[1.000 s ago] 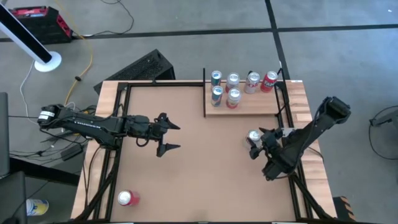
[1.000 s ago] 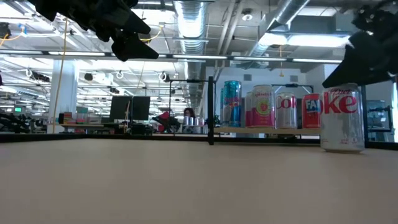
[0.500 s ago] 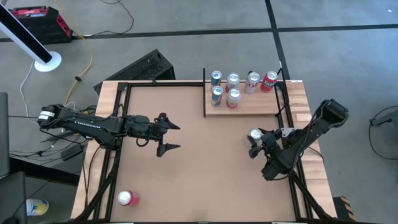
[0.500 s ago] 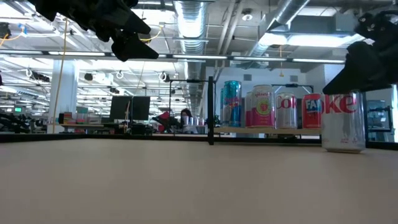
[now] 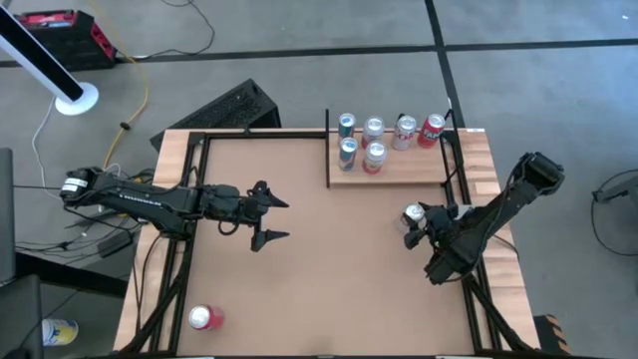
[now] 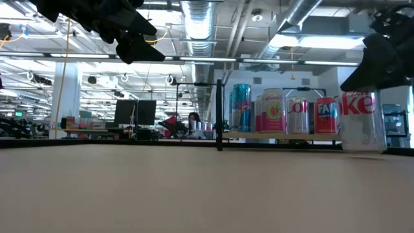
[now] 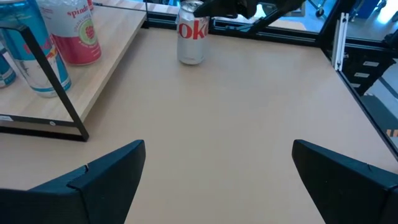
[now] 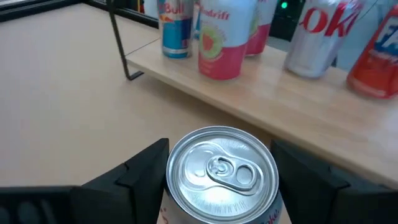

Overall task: Place canned beverage on shelf
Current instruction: Put the red-silver soda can on the shelf aligned with the red-silver soda can

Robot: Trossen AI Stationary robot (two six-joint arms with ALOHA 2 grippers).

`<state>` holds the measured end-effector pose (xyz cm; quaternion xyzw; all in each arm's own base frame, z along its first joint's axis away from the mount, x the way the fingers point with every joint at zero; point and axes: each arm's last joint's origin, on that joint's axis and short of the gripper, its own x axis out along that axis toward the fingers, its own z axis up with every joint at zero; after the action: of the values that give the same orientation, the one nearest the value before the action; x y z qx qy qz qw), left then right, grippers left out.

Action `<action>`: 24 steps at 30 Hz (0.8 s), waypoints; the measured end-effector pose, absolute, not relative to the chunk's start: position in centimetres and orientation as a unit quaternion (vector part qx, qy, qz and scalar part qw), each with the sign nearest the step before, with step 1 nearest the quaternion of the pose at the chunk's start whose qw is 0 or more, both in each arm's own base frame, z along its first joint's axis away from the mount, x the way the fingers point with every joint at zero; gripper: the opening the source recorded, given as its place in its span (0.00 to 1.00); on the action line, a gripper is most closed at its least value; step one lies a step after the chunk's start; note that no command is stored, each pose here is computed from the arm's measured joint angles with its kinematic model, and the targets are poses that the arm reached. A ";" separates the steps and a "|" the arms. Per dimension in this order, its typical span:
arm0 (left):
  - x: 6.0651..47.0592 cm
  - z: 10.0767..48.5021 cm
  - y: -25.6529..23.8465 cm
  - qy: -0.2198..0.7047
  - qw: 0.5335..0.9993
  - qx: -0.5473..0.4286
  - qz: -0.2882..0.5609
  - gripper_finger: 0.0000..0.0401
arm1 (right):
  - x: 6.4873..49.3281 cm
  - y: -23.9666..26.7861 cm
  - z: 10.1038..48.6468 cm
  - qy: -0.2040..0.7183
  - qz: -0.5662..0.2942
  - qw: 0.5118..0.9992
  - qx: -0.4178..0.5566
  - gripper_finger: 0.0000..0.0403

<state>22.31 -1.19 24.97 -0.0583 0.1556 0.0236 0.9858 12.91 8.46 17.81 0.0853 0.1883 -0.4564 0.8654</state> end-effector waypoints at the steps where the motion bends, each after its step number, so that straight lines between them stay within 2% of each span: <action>1: 22.3 25.0 -1.2 0.156 0.986 -0.058 0.024 0.98 | 12.8 8.3 18.0 0.188 -0.457 0.866 0.083 0.69; 24: 22.3 25.0 -1.2 0.152 0.987 -0.055 0.025 0.98 | 9.3 2.0 23.5 0.143 -0.492 0.857 0.052 0.69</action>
<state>22.34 -1.18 25.04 -0.0549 0.1520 0.0245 0.9866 9.25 2.04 23.45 0.0522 0.1431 -0.4924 0.8569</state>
